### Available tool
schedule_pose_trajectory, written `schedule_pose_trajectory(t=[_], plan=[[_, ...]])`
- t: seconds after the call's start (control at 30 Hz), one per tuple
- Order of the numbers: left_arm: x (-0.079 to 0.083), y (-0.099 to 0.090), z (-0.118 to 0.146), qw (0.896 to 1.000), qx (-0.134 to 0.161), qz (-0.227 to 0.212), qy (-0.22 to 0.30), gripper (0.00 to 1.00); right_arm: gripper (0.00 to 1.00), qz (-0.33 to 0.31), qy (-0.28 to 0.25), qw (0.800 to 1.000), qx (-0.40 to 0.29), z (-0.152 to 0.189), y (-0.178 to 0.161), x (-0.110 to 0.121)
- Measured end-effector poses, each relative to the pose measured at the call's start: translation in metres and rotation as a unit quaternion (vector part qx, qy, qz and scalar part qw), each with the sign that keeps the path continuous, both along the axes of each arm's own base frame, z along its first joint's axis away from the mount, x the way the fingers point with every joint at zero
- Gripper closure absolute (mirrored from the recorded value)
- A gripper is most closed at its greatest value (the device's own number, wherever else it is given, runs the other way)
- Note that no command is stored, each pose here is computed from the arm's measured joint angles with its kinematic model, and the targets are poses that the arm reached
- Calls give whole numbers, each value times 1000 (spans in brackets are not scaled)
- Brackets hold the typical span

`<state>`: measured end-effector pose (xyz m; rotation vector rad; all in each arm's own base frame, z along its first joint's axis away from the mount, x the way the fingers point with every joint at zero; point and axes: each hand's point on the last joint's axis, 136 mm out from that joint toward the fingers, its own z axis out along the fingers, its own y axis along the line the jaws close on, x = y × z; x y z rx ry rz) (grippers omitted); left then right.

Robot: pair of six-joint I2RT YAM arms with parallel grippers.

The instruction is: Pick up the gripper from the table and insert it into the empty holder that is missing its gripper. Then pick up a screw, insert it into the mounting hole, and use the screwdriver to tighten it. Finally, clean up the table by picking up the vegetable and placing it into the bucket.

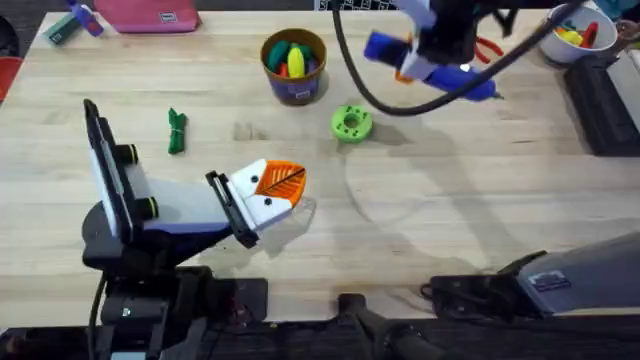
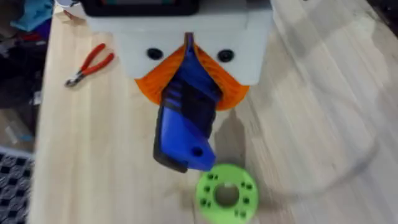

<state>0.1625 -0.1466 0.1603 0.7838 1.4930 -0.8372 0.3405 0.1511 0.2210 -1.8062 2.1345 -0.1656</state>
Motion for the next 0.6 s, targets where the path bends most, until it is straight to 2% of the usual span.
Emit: schedule_pose_trajectory(t=[0.33,0.6], plan=[[0,0,0,1000,0,0,0,990,978,-26,31,998,-51,-103,-65,14],[0,0,0,1000,0,0,0,990,978,-19,63,995,-69,-154,-88,14]])
